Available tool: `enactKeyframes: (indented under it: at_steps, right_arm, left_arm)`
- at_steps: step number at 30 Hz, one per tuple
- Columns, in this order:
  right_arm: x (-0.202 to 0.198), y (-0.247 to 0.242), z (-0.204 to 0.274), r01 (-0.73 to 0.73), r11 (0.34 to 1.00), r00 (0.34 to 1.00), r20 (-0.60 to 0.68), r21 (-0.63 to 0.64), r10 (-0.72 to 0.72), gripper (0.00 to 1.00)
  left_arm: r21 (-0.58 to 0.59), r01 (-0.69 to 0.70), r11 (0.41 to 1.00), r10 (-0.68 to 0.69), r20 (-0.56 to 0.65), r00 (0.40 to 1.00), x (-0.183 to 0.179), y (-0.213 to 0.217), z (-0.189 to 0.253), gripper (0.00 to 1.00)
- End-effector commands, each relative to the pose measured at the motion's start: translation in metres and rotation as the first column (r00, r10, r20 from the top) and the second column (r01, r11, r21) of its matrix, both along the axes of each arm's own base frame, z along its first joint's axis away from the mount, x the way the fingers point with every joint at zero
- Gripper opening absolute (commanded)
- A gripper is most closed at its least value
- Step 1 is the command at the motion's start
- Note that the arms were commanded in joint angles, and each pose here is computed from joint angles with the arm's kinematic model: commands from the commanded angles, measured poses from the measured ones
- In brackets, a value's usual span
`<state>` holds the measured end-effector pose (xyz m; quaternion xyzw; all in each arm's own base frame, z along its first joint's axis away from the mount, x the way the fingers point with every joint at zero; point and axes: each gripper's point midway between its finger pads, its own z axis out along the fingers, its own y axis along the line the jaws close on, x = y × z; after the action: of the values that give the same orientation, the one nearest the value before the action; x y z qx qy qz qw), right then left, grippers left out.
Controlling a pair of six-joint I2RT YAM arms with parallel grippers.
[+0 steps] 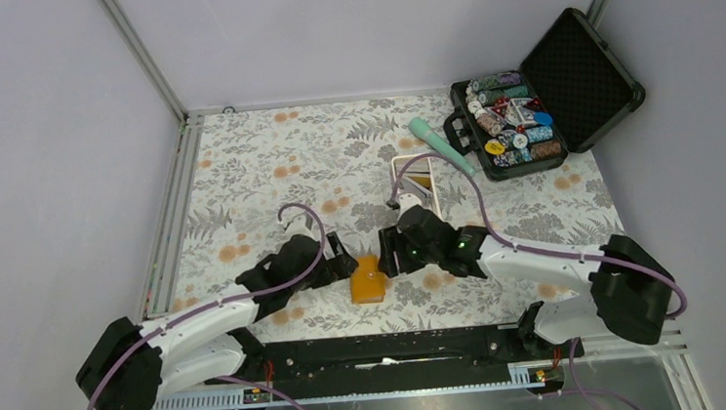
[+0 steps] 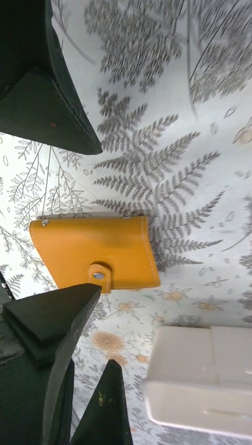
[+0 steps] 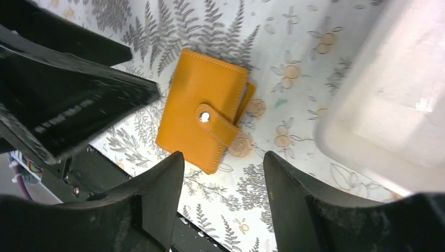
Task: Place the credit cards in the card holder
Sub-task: Close the card holder at the center of the board, then reset both arms
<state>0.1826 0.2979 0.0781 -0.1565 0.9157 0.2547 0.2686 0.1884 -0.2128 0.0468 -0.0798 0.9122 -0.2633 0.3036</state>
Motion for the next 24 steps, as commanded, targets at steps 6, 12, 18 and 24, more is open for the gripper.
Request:
enactKeyframes:
  at_steps: [6, 12, 18, 24]
  right_arm:
    - [0.048, -0.064, 0.039, 0.189, 0.971, 0.97, 0.127, 0.149, -0.209, 0.74]
    - [0.073, -0.123, 0.047, 0.304, 0.946, 0.932, 0.172, 0.112, -0.32, 0.93]
    - [0.089, -0.176, 0.09, 0.422, 0.897, 0.839, 0.318, 0.131, -0.441, 0.97]
    - [0.083, -0.211, 0.14, 0.468, 0.856, 0.67, 0.542, 0.22, -0.507, 1.0]
  left_arm:
    - [-0.027, -0.145, 0.989, 0.147, 0.158, 0.976, 0.044, 0.059, 0.057, 0.99]
    - [-0.037, -0.25, 0.968, 0.253, 0.138, 0.958, 0.059, 0.11, 0.093, 0.99]
    - [0.053, -0.348, 0.936, 0.321, 0.282, 0.904, 0.06, 0.159, 0.16, 0.99]
    - [0.141, -0.461, 0.876, 0.319, 0.547, 0.774, 0.043, 0.199, 0.228, 0.99]
